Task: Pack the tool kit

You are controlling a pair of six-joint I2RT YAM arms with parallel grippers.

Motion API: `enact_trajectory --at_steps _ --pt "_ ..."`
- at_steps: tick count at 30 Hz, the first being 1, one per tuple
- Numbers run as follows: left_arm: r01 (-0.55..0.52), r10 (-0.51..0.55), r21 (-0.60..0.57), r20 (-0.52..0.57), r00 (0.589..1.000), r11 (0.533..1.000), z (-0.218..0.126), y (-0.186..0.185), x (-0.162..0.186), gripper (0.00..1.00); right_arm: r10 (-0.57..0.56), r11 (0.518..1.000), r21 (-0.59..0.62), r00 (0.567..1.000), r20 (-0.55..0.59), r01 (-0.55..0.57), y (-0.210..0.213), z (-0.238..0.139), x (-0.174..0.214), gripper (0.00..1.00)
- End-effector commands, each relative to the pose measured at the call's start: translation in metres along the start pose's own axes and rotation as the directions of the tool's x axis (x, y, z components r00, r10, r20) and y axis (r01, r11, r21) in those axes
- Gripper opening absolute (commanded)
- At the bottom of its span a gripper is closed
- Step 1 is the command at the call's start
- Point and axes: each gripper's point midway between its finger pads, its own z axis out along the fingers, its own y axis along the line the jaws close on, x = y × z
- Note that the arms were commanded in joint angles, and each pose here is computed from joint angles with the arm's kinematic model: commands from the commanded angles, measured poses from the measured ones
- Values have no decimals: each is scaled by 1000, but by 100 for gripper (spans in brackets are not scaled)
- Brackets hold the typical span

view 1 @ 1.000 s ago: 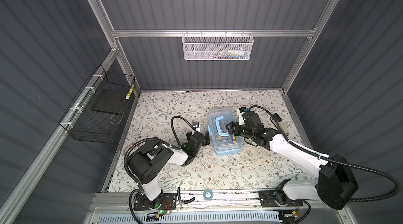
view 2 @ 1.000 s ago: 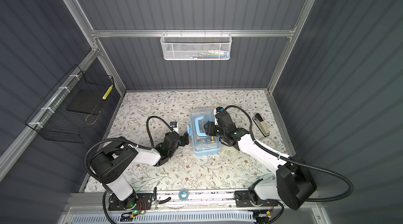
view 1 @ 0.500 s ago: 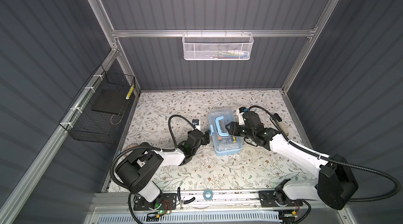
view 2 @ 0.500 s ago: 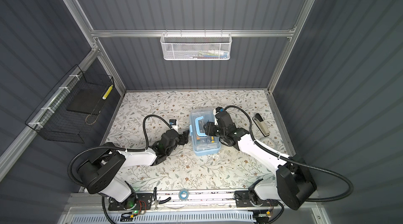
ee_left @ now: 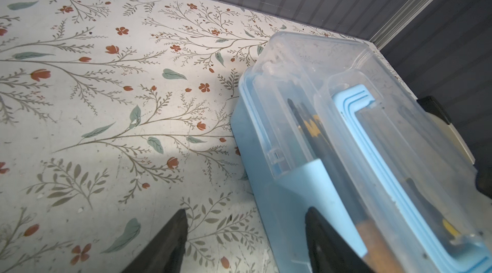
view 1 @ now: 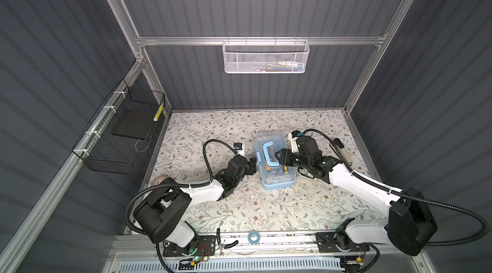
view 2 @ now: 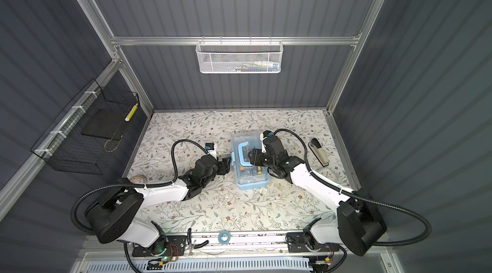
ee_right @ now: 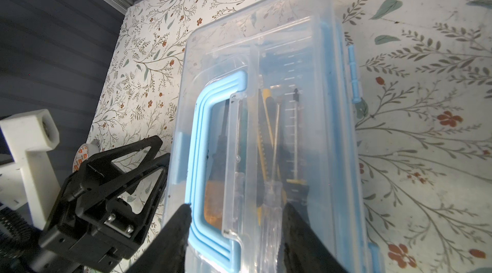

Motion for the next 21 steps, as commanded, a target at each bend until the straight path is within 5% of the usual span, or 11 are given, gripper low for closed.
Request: enact_trajectory --at_steps 1,21 --pt "31 -30 71 -6 1000 997 -2 -19 -7 70 25 997 73 994 -110 -17 -24 8 34 57" --pt "107 -100 133 -57 993 985 3 -37 -8 66 20 996 92 992 -127 -8 -31 13 42 57"
